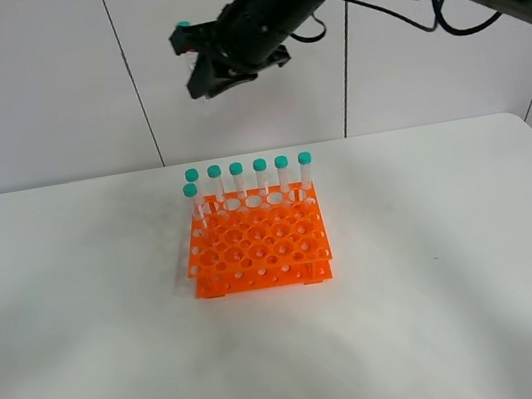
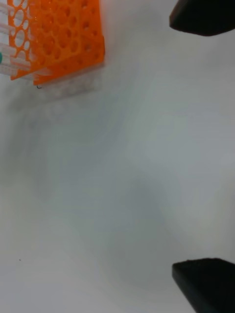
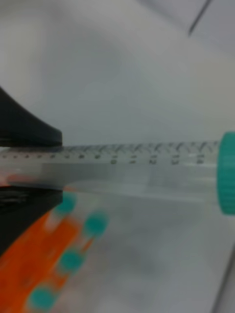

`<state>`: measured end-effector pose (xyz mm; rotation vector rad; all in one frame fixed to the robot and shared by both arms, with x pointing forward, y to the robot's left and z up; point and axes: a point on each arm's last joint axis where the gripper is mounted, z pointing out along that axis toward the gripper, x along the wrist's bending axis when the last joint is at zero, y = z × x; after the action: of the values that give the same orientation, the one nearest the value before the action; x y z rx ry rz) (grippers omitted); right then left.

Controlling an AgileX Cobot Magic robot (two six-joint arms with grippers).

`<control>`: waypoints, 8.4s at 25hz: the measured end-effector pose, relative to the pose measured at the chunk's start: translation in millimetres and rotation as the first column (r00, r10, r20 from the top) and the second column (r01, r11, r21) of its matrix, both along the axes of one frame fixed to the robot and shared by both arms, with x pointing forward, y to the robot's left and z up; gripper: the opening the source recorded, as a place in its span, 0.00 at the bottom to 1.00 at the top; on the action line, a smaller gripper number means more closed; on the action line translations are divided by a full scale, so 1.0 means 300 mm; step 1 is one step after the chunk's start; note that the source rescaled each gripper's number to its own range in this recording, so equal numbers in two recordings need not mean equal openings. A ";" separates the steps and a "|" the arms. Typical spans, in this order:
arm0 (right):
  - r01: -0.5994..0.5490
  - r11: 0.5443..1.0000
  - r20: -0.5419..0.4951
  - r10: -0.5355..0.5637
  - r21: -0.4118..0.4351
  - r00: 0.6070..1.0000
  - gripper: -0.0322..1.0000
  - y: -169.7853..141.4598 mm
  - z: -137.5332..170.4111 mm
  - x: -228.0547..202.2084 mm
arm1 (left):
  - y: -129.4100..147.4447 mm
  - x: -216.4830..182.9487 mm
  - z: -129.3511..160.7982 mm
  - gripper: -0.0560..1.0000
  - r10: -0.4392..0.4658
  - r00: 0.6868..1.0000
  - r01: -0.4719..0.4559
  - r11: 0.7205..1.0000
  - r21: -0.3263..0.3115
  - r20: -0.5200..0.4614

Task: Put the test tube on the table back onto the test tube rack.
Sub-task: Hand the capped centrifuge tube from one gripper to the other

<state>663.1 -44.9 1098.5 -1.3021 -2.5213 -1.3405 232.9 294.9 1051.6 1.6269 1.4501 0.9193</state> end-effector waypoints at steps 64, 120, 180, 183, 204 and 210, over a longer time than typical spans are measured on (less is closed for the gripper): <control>-0.170 0.977 0.610 0.214 -0.130 0.763 0.03 -0.199 -0.264 -0.987 | 0.000 0.000 0.000 1.00 0.000 1.000 0.000 1.000 0.000 0.000; -0.199 0.977 0.587 0.209 -0.082 0.782 0.03 -0.338 -0.232 -1.090 | -0.190 0.140 0.134 0.95 -0.677 0.702 0.710 0.687 -0.153 0.221; -0.185 0.980 0.603 0.189 -0.068 0.775 0.03 -0.343 -0.241 -1.089 | -0.654 0.516 0.096 0.78 -0.909 0.344 0.936 0.310 -0.168 0.234; -0.180 0.982 0.615 0.176 -0.057 0.769 0.03 -0.342 -0.236 -1.086 | -0.664 0.528 0.089 0.78 -0.911 0.346 0.934 0.312 -0.174 0.224; -0.163 0.986 0.646 0.140 -0.024 0.750 0.03 -0.342 -0.223 -1.080 | -0.673 0.558 0.135 0.71 -0.895 0.367 0.930 0.350 -0.112 0.254; -0.158 0.987 0.656 0.127 -0.012 0.744 0.03 -0.342 -0.217 -1.078 | -0.673 0.560 0.134 0.71 -0.893 0.372 0.928 0.357 -0.105 0.252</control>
<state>339.8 -147.3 1033.2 -0.6590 -2.8806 -2.0929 401.0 93.1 1091.9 1.7579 0.2863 0.1560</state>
